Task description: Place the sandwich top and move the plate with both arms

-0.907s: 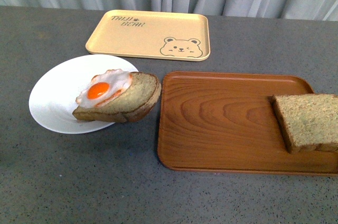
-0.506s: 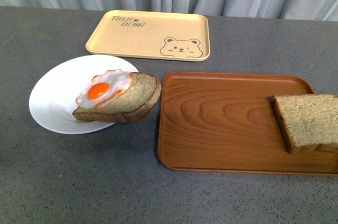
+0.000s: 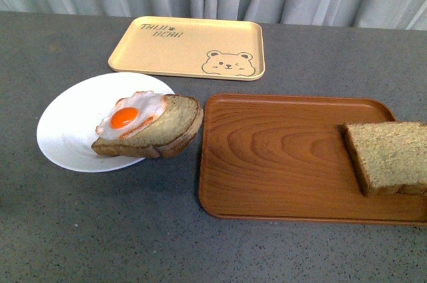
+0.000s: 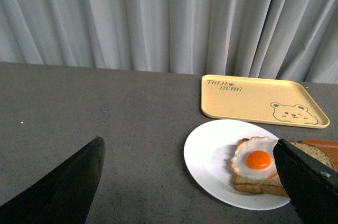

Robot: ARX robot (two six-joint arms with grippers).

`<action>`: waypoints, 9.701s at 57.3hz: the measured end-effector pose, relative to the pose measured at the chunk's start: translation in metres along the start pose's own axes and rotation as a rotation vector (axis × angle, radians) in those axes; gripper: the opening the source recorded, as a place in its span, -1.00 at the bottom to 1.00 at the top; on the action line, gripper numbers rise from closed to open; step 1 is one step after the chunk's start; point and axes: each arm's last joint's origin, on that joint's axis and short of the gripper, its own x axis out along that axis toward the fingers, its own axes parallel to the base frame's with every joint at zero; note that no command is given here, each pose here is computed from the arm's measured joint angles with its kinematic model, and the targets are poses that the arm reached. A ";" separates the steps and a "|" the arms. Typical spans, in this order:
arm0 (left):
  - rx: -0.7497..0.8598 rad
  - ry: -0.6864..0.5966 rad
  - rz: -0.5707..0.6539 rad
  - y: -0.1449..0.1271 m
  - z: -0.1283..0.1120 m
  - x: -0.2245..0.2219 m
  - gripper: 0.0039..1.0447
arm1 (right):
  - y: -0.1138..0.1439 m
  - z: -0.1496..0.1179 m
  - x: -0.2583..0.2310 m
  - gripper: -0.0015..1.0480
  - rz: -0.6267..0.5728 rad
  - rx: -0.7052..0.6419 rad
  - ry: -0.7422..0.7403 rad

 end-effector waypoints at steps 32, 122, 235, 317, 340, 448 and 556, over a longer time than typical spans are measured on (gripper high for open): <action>0.000 0.000 0.000 0.000 0.000 0.000 0.83 | -0.025 -0.037 0.152 0.82 -0.040 0.272 0.397; 0.000 0.000 0.000 0.000 0.000 0.000 0.83 | 0.127 0.068 0.124 -0.97 0.380 0.271 0.132; 0.000 0.000 0.000 0.000 0.000 0.000 0.83 | 0.184 0.026 0.098 0.49 0.301 0.113 -0.207; 0.000 0.000 0.000 0.000 0.000 0.000 0.83 | 0.019 0.000 -0.009 -0.97 0.264 -0.266 -0.391; 0.000 0.000 0.000 0.000 0.000 0.000 0.83 | 0.016 -0.003 -0.020 -0.97 0.264 -0.266 -0.397; -0.989 0.618 -0.135 0.020 -0.102 0.192 0.83 | 0.010 -0.012 -0.036 0.82 0.265 -0.268 -0.392; -1.282 0.647 -0.135 -0.005 -0.108 0.227 -0.96 | 0.010 -0.012 -0.036 0.82 0.265 -0.268 -0.392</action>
